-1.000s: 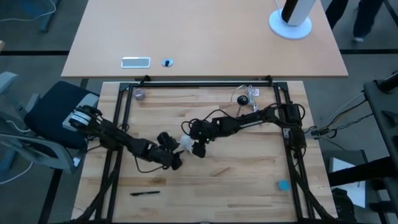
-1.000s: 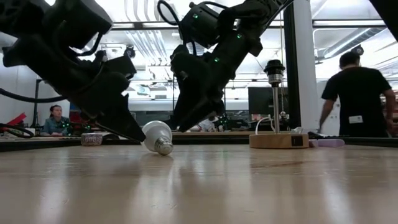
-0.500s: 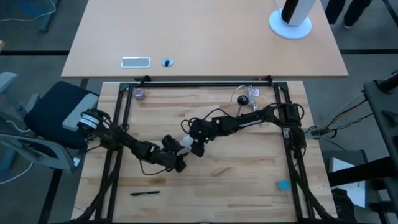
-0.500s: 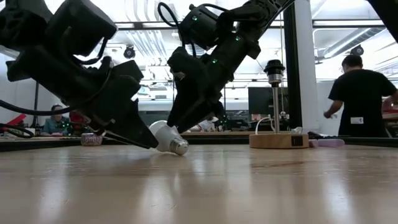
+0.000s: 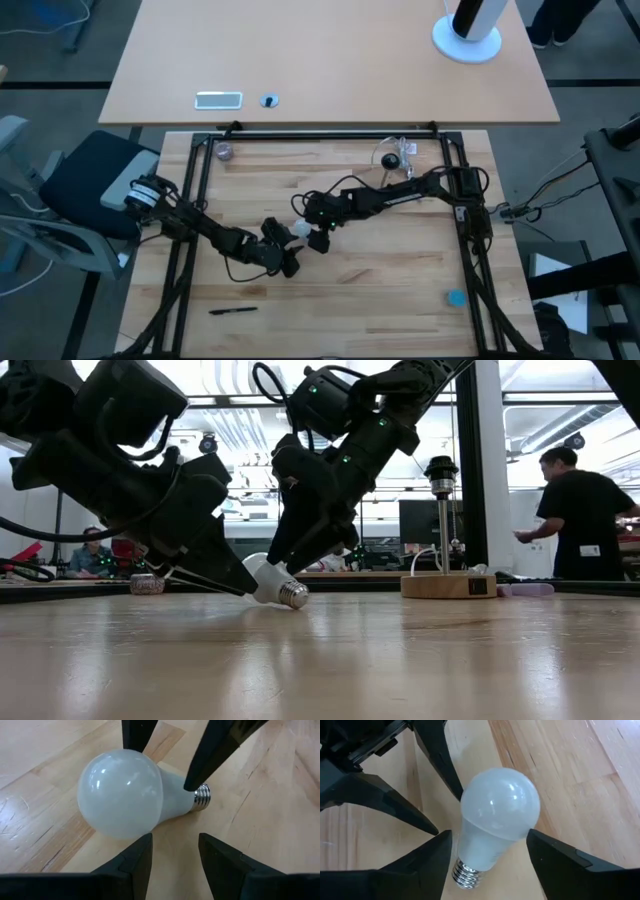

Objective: Screw lightbulb
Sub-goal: Insert the lightbulb on the lamp

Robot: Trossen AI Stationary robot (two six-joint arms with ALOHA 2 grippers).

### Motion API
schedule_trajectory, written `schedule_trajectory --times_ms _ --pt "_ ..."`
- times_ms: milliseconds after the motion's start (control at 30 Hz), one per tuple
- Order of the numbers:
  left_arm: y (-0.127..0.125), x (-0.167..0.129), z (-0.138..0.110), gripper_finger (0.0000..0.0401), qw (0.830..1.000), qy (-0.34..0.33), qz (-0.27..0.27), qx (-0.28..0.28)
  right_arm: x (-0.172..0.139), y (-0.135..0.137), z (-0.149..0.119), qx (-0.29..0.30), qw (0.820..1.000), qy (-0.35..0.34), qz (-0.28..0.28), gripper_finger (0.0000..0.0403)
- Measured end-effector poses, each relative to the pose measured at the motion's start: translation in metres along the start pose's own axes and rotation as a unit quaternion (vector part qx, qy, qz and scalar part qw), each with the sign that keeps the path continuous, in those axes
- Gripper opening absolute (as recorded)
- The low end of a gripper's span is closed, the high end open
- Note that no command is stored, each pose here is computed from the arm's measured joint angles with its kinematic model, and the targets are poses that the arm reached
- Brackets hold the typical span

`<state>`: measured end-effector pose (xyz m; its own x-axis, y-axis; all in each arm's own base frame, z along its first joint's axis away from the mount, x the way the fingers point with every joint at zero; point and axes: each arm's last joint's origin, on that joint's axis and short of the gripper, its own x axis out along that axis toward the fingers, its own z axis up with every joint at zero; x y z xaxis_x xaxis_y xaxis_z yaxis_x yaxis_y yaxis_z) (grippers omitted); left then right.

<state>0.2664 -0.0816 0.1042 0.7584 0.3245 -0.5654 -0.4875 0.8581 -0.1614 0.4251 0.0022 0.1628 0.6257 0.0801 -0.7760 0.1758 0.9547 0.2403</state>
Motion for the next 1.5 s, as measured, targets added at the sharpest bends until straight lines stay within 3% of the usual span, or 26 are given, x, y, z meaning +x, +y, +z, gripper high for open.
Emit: schedule_trajectory --times_ms 767,1167,1500 --pt "-0.004 0.005 0.000 0.0152 0.999 -0.018 -0.020 -0.018 0.004 0.004 -0.008 0.024 1.000 -0.009 -0.012 0.0263" --pt "-0.008 0.011 -0.003 0.0152 0.999 -0.025 -0.033 -0.025 0.008 0.001 -0.017 0.013 1.000 0.002 -0.022 0.0246" --pt "-0.015 0.013 0.004 0.0152 0.999 -0.035 -0.037 0.001 0.038 -0.002 -0.027 0.013 0.999 0.018 -0.031 0.0251"
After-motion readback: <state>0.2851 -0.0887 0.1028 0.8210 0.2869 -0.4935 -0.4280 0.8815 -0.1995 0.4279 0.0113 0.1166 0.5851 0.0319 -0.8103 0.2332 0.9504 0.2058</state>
